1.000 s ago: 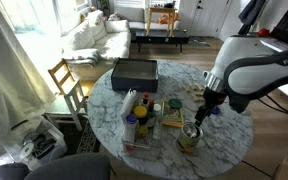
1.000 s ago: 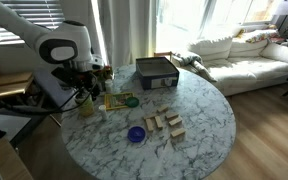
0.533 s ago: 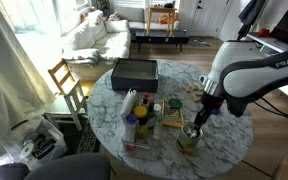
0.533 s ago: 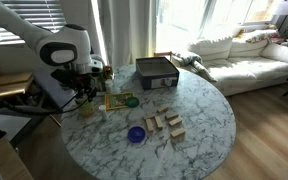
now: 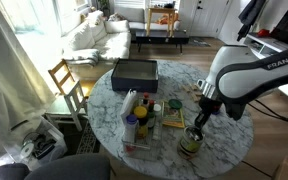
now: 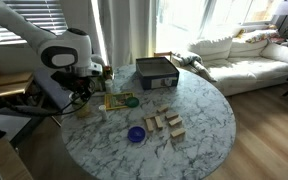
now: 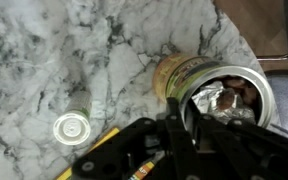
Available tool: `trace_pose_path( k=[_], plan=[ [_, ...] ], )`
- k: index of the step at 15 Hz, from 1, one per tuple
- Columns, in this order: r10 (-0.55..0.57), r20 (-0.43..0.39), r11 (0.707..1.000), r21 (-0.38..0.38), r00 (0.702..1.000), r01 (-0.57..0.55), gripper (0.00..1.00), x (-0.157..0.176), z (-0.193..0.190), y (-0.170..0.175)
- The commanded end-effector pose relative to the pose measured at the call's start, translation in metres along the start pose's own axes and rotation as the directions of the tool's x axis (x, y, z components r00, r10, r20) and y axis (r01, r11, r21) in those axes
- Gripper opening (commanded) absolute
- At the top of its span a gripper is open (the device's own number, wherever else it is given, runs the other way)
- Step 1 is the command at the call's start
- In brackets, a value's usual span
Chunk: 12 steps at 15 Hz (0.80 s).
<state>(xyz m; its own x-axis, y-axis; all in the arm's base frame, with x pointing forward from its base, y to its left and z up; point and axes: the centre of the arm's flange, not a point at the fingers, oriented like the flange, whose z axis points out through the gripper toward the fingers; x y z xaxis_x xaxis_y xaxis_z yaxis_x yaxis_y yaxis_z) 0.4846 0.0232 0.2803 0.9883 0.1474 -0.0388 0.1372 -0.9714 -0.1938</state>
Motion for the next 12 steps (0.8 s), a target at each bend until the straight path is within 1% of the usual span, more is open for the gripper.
trace_pose_path(
  k=[1, 6, 9, 12],
  plan=[
    [-0.011, 0.008, 0.999, 0.033, 1.0, 0.01, 0.03, 0.003, 0.003, 0.001],
    [-0.008, -0.013, 1.0, 0.016, 1.0, 0.008, 0.03, 0.009, -0.012, -0.004],
    [-0.049, -0.051, 0.999, -0.011, 0.998, 0.048, 0.03, 0.017, -0.043, -0.02],
    [-0.134, -0.086, 0.99, -0.053, 0.987, 0.13, 0.03, 0.032, -0.078, -0.048]
  ],
)
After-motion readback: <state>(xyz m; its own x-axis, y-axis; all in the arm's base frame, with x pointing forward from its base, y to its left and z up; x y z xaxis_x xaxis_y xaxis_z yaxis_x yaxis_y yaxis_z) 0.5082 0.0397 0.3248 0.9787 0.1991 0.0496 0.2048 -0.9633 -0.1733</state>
